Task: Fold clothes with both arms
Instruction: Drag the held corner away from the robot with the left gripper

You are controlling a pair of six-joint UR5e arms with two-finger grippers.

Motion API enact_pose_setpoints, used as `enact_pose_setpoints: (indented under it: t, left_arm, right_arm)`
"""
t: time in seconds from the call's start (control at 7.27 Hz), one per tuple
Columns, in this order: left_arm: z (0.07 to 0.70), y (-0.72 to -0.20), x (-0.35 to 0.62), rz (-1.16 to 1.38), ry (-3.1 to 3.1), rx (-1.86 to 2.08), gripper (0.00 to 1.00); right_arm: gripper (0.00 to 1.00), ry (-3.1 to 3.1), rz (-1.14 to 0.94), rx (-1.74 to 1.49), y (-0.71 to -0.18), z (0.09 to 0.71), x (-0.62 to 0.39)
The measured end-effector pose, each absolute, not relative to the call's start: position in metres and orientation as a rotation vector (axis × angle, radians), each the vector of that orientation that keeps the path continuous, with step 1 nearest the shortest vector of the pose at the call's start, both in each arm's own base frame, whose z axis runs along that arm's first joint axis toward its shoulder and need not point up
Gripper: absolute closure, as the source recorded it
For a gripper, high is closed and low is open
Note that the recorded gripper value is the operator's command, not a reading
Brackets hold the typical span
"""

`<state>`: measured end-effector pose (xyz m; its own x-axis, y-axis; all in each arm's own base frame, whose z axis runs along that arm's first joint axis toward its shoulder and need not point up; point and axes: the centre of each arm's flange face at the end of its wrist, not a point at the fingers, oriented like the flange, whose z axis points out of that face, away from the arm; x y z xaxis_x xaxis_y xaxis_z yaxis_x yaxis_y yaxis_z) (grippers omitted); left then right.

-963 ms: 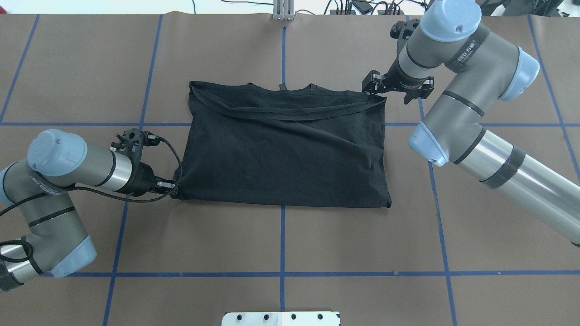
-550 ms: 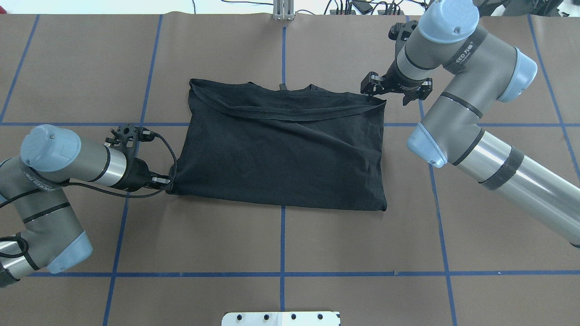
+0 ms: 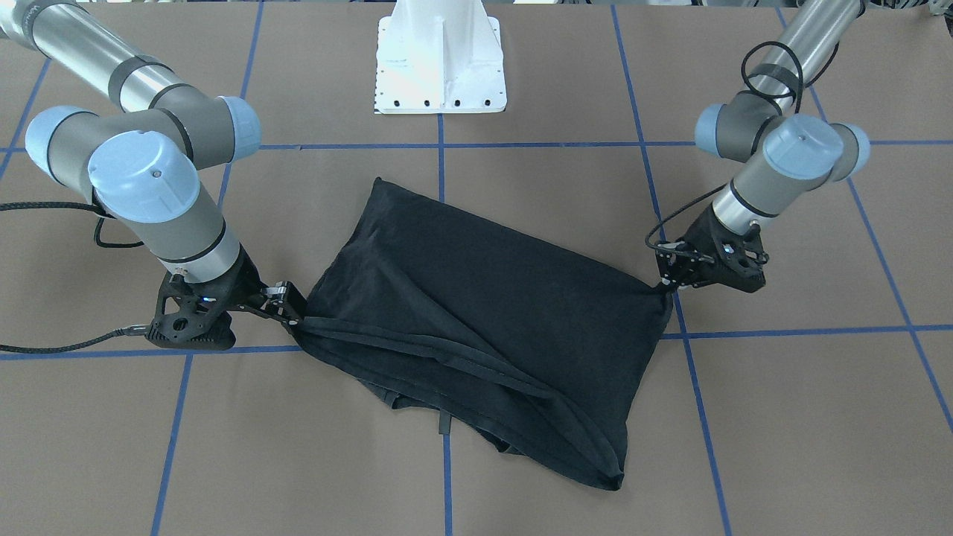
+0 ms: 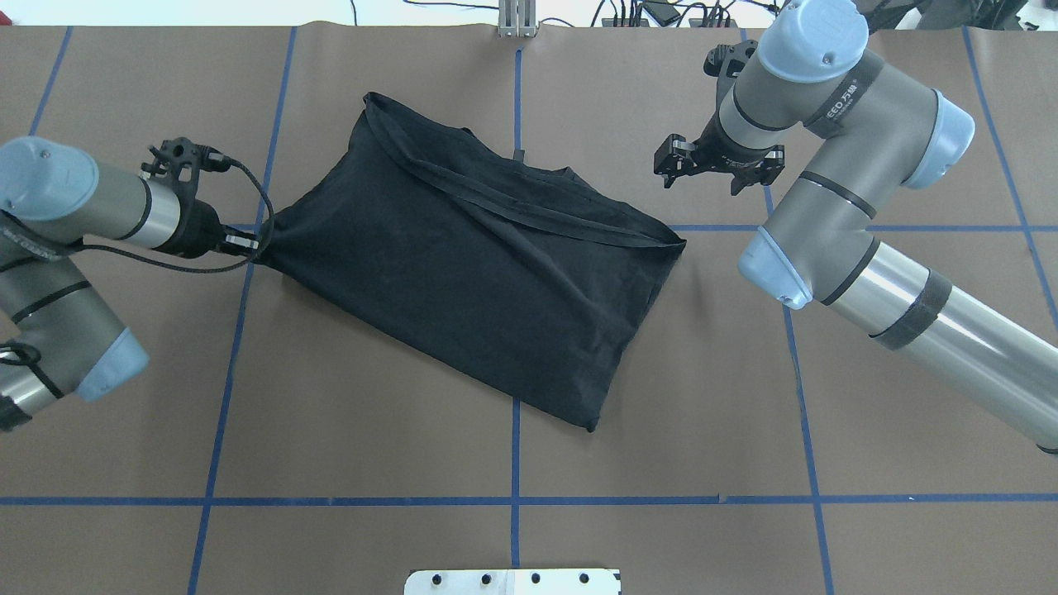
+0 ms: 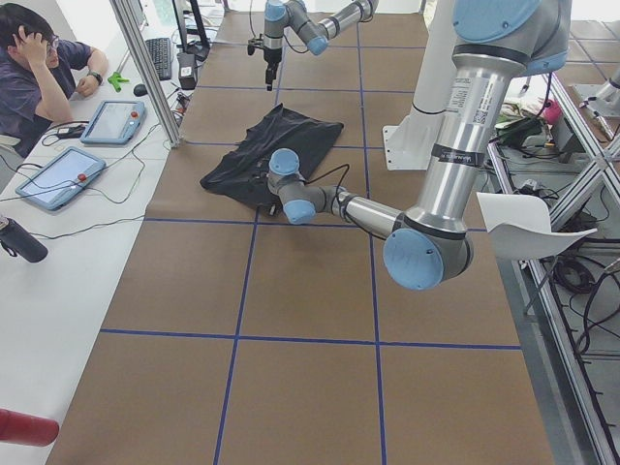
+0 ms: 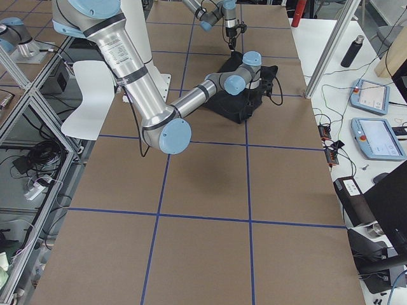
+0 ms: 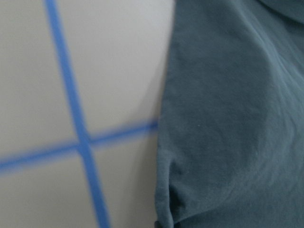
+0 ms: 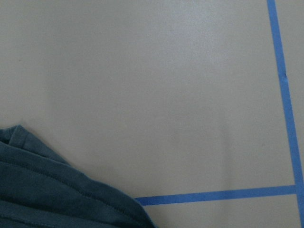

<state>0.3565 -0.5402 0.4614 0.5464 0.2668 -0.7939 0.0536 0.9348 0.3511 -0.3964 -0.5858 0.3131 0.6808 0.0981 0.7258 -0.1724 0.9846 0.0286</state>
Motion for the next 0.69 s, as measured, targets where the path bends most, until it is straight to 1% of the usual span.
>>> enact_pose_setpoints:
  t: [0.41, 0.69]
  left_arm:
    - [0.454, -0.667, 0.366, 0.097, 0.895, 0.397, 1.0]
    - [0.442, -0.737, 0.372, 0.094, 0.794, 0.432, 1.0]
  right_arm:
    - [0.0, -0.813, 0.147, 0.099, -0.584, 0.308, -0.4]
    - [0.0, -0.815, 0.145, 0.1, -0.584, 0.307, -0.401]
